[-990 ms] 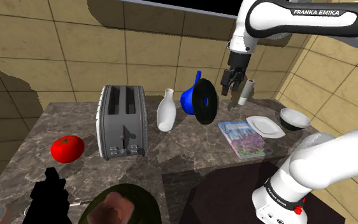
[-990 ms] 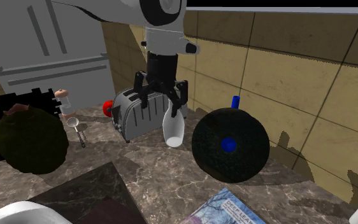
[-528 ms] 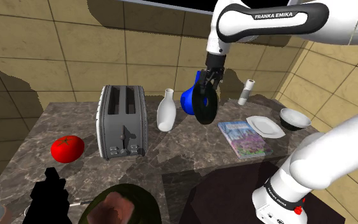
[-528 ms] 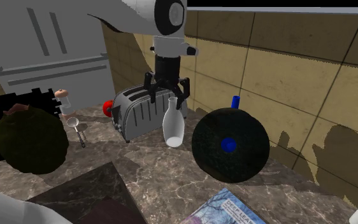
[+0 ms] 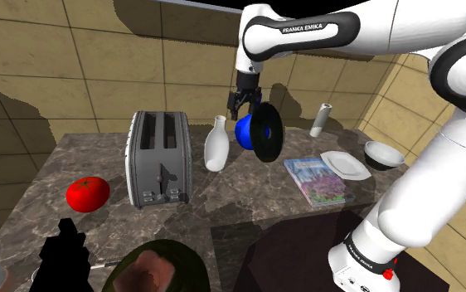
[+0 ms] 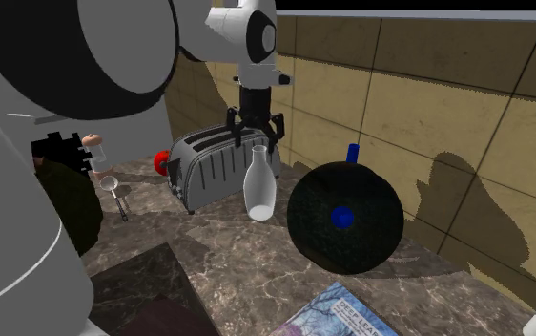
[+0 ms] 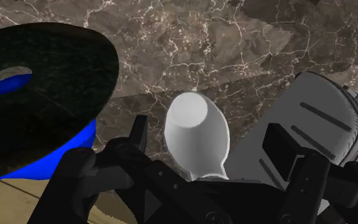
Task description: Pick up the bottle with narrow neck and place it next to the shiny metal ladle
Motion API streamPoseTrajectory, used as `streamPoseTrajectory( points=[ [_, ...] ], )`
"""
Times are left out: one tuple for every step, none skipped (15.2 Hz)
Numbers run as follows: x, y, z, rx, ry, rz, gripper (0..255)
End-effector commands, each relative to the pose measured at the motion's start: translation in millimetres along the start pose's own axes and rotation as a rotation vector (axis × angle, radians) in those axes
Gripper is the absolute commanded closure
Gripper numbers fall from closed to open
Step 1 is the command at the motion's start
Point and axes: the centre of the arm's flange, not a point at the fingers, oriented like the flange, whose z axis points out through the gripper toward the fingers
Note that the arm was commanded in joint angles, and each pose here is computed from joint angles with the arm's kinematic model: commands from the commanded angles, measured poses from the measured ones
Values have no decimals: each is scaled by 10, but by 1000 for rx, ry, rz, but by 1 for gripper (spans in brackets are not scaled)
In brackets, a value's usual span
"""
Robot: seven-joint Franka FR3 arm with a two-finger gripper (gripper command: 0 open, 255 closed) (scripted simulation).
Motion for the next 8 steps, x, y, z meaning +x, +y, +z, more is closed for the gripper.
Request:
streamPoseTrajectory(
  points=[
    [224, -60, 48, -8, 4, 0, 0],
    [346, -97, 75, -13, 6, 0, 0],
    [469, -134, 102, -17, 8, 0, 0],
    [592, -170, 129, -22, 10, -1, 0],
    [715, -207, 156, -26, 12, -1, 0],
    [838, -244, 183, -30, 14, -1, 0],
    [961, -280, 210, -35, 15, -1, 0],
    [982, -286, 215, -35, 16, -1, 0]
  ],
)
